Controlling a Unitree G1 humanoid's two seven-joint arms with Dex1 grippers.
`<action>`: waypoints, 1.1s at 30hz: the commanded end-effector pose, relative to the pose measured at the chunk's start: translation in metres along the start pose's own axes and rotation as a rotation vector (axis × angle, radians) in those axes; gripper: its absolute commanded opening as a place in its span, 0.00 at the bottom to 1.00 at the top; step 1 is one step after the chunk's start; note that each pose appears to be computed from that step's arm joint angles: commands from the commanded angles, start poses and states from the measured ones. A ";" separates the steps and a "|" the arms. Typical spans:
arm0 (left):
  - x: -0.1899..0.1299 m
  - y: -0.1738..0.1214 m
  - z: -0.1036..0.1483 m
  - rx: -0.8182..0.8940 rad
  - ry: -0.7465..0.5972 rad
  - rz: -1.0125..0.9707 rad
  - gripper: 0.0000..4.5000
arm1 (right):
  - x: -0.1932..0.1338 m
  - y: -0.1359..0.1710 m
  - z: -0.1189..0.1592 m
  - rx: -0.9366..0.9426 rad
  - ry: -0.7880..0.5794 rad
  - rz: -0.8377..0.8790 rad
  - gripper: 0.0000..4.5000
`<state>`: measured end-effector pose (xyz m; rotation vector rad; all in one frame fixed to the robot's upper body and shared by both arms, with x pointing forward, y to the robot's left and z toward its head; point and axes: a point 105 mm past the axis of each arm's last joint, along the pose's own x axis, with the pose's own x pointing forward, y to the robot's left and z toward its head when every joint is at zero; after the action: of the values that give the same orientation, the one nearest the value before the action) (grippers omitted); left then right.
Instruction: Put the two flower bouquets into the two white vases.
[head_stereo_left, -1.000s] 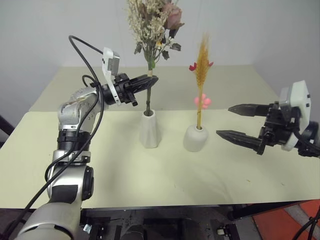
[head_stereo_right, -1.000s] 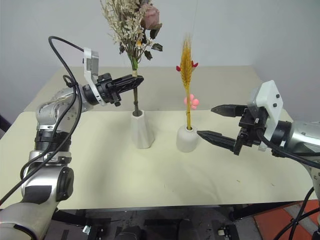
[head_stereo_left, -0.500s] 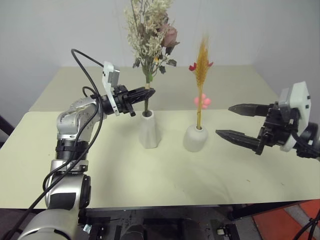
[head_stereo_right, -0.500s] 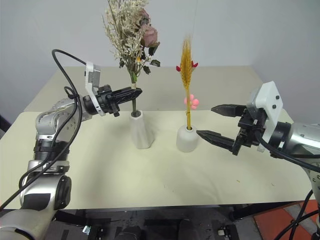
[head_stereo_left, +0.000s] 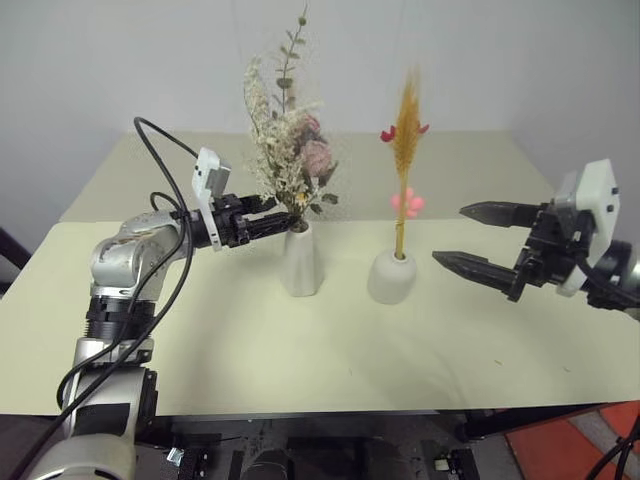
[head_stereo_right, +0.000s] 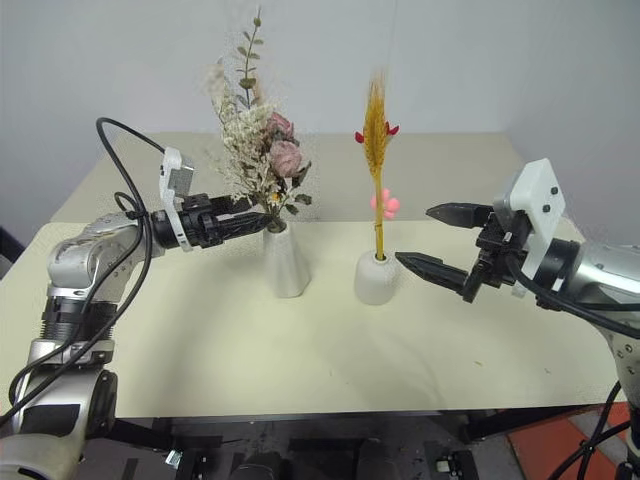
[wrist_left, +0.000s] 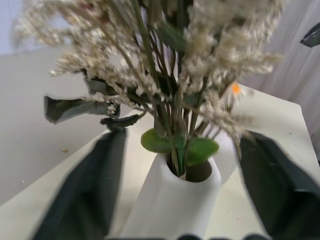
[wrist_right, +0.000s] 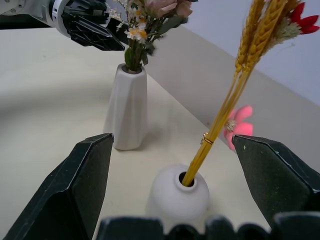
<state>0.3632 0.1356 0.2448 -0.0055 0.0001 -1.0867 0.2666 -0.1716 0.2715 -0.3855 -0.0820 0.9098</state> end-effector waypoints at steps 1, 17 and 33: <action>-0.024 -0.003 0.005 0.035 0.007 0.020 1.00 | -0.002 -0.002 0.009 -0.047 -0.031 -0.012 1.00; -0.133 -0.043 -0.011 0.292 0.290 0.139 1.00 | -0.016 -0.001 -0.031 0.085 0.057 -0.060 1.00; -0.127 -0.063 -0.011 0.238 0.274 0.139 1.00 | -0.012 -0.002 -0.032 0.100 0.069 -0.036 1.00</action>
<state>0.2501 0.2227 0.2248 0.3301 0.1510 -0.9288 0.2712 -0.1920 0.2348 -0.2839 0.0463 0.8568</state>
